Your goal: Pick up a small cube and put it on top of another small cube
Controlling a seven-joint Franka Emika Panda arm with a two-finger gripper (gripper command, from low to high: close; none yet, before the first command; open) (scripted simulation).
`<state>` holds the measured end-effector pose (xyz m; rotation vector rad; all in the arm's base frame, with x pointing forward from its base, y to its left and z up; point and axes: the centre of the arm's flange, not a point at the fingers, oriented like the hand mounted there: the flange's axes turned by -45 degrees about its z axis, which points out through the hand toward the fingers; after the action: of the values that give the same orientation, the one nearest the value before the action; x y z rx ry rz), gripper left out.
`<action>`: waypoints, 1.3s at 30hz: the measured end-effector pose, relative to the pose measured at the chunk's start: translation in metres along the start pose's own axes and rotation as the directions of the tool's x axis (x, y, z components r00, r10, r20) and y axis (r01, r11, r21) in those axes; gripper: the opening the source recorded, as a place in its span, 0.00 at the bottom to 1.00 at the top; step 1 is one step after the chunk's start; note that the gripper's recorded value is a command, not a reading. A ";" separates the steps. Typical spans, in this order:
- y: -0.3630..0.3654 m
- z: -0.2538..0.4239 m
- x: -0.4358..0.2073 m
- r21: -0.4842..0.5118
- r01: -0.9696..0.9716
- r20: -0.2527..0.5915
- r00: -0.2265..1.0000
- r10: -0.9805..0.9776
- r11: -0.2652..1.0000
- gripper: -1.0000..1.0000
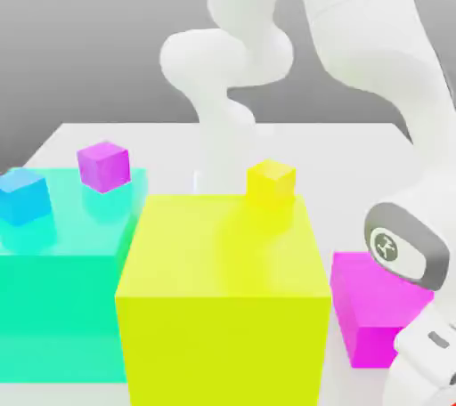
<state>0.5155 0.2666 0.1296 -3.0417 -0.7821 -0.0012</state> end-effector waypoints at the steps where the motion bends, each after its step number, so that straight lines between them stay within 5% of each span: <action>1: 0.000 0.004 0.000 0.000 0.000 0.000 1.000 0.000 1.000 0.00; 22: 0.071 -0.228 -0.101 -0.079 -0.101 0.016 0.995 0.103 0.992 0.00; 39: 0.089 -0.319 -0.260 -0.003 -0.193 0.002 0.981 0.193 0.981 0.00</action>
<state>0.3306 0.0634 0.4487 -3.1060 -0.4837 0.0012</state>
